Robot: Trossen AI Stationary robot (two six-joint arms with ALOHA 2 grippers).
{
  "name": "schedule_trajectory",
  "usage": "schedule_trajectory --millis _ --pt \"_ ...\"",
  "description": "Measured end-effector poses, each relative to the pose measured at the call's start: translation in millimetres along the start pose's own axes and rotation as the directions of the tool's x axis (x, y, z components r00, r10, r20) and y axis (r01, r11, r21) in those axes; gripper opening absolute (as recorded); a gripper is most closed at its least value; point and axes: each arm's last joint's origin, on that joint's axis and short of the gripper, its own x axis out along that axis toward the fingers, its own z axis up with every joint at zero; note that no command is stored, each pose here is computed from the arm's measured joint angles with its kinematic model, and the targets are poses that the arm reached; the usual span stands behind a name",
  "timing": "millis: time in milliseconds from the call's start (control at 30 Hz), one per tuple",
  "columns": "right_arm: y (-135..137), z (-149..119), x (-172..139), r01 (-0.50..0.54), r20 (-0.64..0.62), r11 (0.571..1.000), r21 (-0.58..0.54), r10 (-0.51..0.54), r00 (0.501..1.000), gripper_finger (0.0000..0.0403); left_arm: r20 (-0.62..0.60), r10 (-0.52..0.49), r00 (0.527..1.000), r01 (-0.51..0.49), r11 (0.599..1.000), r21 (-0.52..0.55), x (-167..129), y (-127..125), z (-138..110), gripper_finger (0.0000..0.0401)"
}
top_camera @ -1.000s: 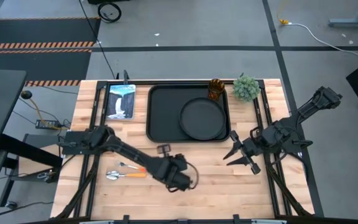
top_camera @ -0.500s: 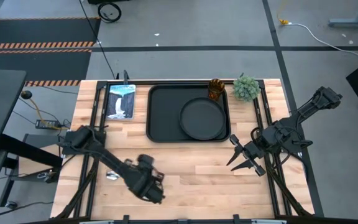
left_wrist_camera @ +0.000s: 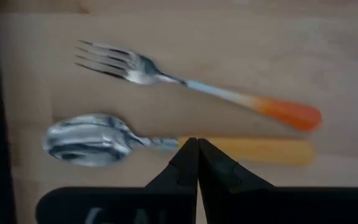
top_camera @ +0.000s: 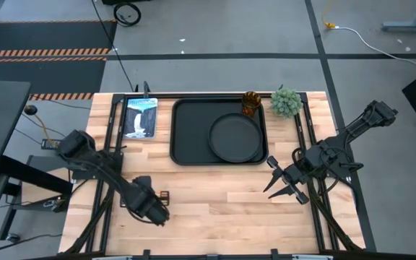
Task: Pick and place plate/cup/fork/spoon on tray
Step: Put the orange fork on the black tray to the left of the black plate
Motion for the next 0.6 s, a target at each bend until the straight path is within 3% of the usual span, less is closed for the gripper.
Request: schedule_trajectory --millis 133,433,600 --pt "0.0 0.3 0.0 0.000 0.003 1.000 0.000 0.000 1.000 0.0117 -0.012 -0.016 1.000 0.016 1.000 -0.027 6.6 2.4 8.8 0.0035" --pt "1.8 0.2 0.1 -0.010 0.003 1.000 0.009 0.010 1.000 0.0117 -0.032 -0.046 0.998 0.042 0.991 -0.126 18.5 -6.3 18.5 0.0133" --pt "6.4 0.2 0.2 -0.035 0.003 0.999 0.004 0.035 0.999 0.0117 -0.063 -0.067 0.996 0.057 0.986 -0.156 27.5 -8.9 21.1 0.0155"
